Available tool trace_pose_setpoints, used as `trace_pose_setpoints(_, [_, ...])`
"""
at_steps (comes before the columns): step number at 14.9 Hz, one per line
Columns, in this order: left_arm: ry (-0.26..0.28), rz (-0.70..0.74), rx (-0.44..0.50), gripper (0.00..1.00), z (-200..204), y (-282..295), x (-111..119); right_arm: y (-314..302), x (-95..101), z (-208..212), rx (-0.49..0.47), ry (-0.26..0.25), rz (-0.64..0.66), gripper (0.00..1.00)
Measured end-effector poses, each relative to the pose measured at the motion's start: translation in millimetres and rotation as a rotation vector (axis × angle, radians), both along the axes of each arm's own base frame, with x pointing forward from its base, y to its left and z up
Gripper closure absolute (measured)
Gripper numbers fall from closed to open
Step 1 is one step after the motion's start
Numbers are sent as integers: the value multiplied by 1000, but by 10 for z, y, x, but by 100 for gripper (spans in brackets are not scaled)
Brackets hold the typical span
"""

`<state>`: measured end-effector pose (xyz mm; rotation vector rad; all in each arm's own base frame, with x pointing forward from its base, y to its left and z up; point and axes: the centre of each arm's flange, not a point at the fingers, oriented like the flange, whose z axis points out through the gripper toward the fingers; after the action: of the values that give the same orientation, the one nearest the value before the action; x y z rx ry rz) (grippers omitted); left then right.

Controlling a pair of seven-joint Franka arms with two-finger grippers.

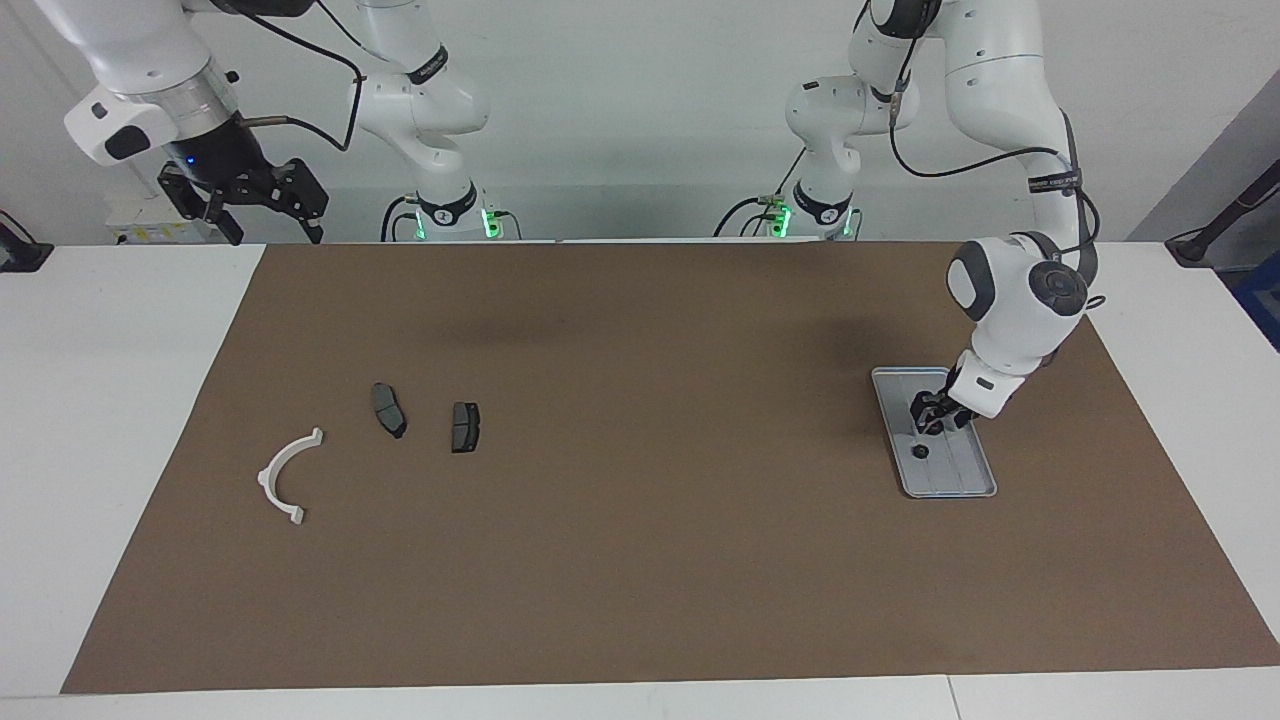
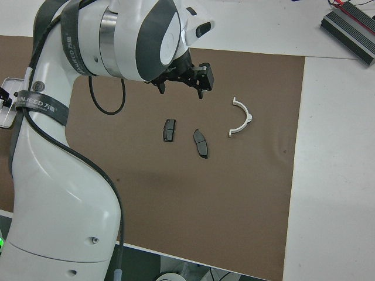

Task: Place bearing gear from tray to pile
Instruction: 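Reach the left gripper down to the tray and grasp a bearing gear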

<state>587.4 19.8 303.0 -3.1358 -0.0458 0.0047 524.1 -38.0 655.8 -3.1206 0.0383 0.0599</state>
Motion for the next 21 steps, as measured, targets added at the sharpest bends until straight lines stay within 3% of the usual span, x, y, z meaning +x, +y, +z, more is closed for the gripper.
trace_pose_setpoints(7, [-2,-5,-1,40,-18,-29,-10,20,1,0,0,0,4,0])
trace_pose_setpoints(8, [-4,-5,-1,47,-19,-30,-9,23,2,0,0,0,4,0])
trace_pose_setpoints(10, [-5,-6,-1,50,-23,-34,-11,25,2,-2,0,0,5,0])
trace_pose_setpoints(11, [-6,-6,-1,58,-23,-35,-10,28,2,-3,0,1,5,0])
trace_pose_setpoints(14, [-12,-7,-1,65,-19,-38,-5,81,5,-3,0,1,15,0])
trace_pose_setpoints(21, [6,-15,-3,65,190,-84,46,159,9,-4,0,1,31,0])
